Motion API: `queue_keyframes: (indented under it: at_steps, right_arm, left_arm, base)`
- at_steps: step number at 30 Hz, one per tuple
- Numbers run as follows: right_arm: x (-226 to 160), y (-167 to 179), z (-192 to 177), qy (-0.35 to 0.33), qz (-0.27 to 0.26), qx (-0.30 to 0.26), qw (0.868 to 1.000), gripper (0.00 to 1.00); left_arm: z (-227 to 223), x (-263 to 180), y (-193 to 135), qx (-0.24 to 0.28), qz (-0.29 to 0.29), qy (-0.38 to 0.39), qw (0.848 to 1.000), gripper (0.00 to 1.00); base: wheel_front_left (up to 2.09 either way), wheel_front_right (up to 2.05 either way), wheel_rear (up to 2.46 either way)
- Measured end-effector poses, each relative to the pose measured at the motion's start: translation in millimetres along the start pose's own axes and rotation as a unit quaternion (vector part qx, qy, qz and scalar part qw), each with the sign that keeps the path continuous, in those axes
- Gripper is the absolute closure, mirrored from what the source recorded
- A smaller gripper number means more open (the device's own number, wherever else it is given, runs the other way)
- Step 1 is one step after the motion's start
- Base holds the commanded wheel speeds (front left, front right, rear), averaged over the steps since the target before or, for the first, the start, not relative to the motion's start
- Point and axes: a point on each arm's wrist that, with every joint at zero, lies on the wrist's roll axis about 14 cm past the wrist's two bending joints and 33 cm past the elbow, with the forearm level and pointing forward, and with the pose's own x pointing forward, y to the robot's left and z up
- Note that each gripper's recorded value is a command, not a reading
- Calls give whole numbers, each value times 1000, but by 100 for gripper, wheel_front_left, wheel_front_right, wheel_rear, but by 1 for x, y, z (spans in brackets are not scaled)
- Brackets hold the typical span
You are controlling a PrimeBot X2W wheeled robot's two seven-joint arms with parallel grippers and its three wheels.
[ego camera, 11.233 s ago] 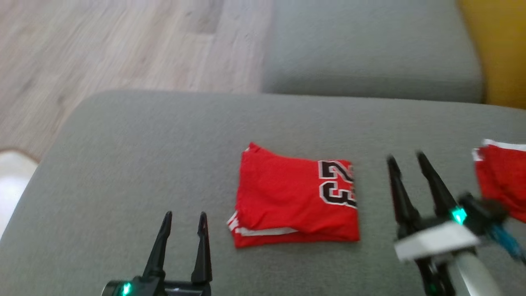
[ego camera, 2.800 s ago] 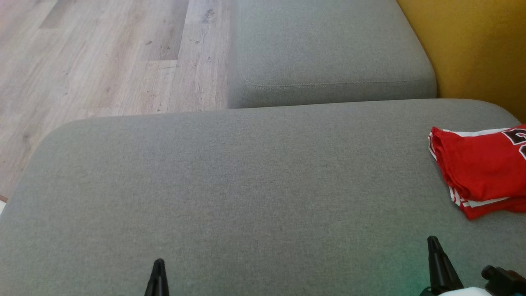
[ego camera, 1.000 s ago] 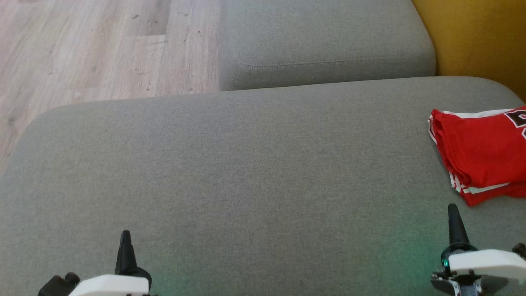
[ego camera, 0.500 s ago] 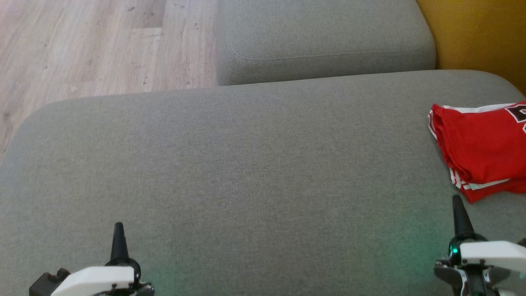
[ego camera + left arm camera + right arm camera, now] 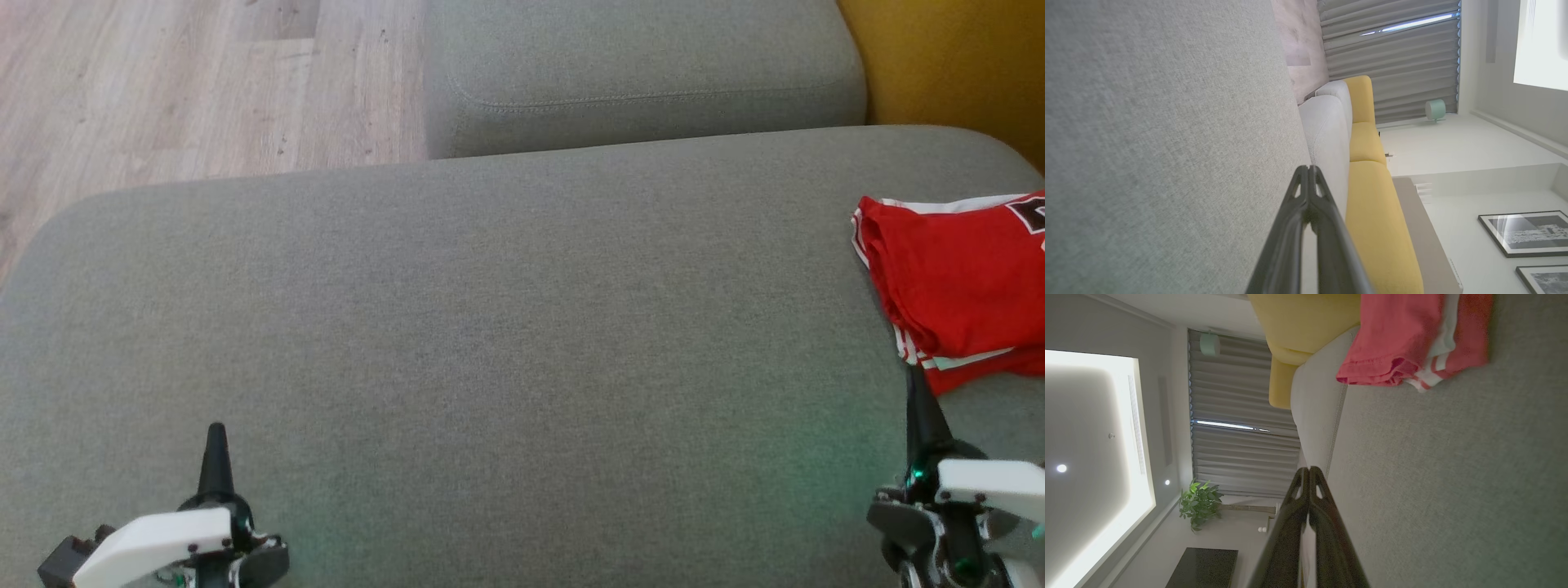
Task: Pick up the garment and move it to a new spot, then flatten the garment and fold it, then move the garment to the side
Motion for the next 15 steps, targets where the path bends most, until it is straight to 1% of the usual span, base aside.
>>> queue_keyframes:
  at_steps: [1, 5, 15]
  right_arm:
    - [0, 0, 0, 0, 0, 0, 1000, 100]
    - [5, 6, 2, -2, 8, 23, 1000, 100]
    - [10, 8, 5, -4, 14, 82, 997, 100]
  left_arm:
    - [0, 0, 0, 0, 0, 0, 1000, 100]
    - [2, 4, -4, -23, -7, 0, 1000, 100]
    - [8, 12, -9, -79, -20, -3, 997, 100]
  base:
    - [0, 0, 0]
    - [0, 0, 0]
    - [0, 0, 0]
